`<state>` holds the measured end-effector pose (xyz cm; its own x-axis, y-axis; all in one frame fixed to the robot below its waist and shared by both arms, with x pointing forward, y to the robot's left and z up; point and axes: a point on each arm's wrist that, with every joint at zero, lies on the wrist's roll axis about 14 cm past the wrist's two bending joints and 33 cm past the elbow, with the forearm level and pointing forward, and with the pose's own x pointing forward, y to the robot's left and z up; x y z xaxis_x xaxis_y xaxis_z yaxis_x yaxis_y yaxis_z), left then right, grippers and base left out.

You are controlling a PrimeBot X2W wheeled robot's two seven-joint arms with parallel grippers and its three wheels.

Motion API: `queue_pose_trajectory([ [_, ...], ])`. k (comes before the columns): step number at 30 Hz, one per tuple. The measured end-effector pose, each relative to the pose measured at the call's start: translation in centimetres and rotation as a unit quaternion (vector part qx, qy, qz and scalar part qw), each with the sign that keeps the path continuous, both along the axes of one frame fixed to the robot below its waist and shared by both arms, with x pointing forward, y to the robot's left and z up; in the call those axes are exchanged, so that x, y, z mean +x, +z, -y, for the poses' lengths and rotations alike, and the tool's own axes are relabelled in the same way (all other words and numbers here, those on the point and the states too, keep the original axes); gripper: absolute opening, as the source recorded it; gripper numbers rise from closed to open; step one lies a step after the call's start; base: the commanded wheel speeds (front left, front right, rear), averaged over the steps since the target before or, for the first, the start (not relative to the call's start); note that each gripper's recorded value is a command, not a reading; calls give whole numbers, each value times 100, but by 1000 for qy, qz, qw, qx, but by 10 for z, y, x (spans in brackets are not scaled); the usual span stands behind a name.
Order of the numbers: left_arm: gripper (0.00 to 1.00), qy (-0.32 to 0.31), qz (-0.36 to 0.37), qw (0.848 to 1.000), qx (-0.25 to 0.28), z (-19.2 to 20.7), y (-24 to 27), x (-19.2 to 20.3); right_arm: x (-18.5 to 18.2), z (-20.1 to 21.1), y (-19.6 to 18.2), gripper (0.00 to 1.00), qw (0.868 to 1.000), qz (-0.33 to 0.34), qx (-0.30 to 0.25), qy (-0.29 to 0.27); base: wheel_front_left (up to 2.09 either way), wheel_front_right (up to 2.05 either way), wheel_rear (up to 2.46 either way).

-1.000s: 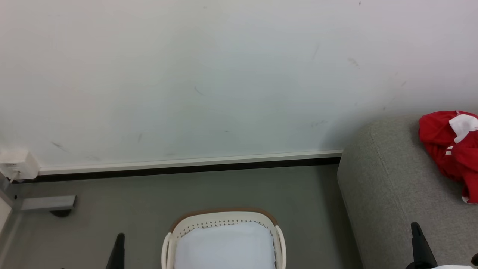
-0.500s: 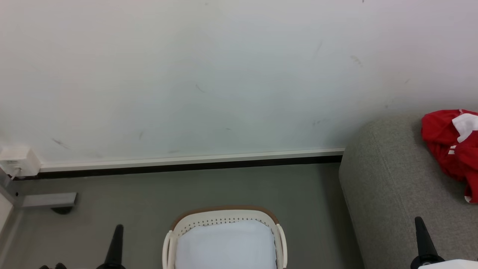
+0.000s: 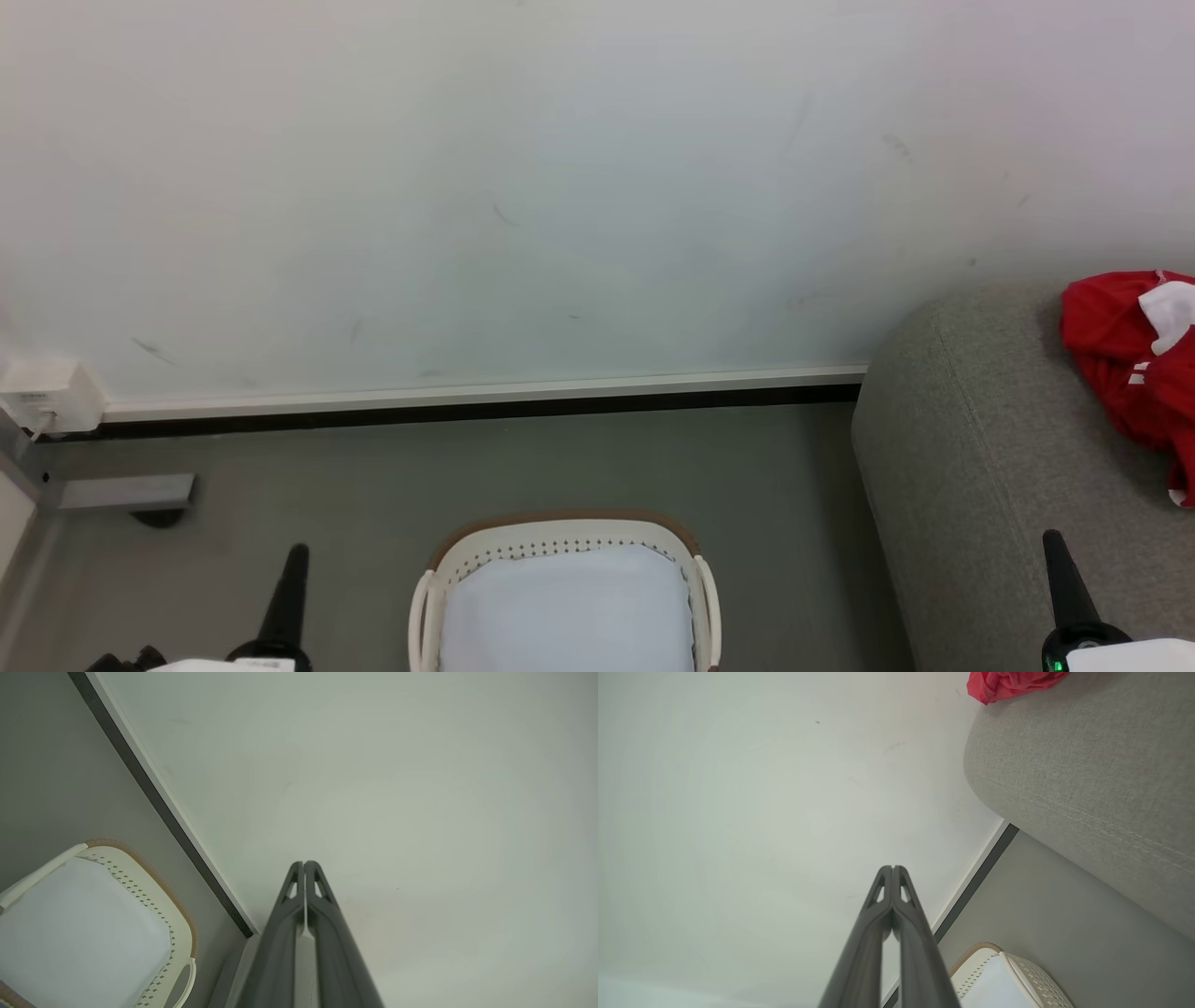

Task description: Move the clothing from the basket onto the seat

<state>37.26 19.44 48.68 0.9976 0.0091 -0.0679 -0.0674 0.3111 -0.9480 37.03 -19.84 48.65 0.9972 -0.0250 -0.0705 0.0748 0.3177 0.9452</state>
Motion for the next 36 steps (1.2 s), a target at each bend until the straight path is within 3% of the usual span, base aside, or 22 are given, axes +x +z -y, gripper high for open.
queue_pose_trajectory([
  [36, 0, 0, 25, 990, -136, -4, 15, 13, 15, 0, 15, 0, 990, 27, 141, 6, 0, 0, 0],
])
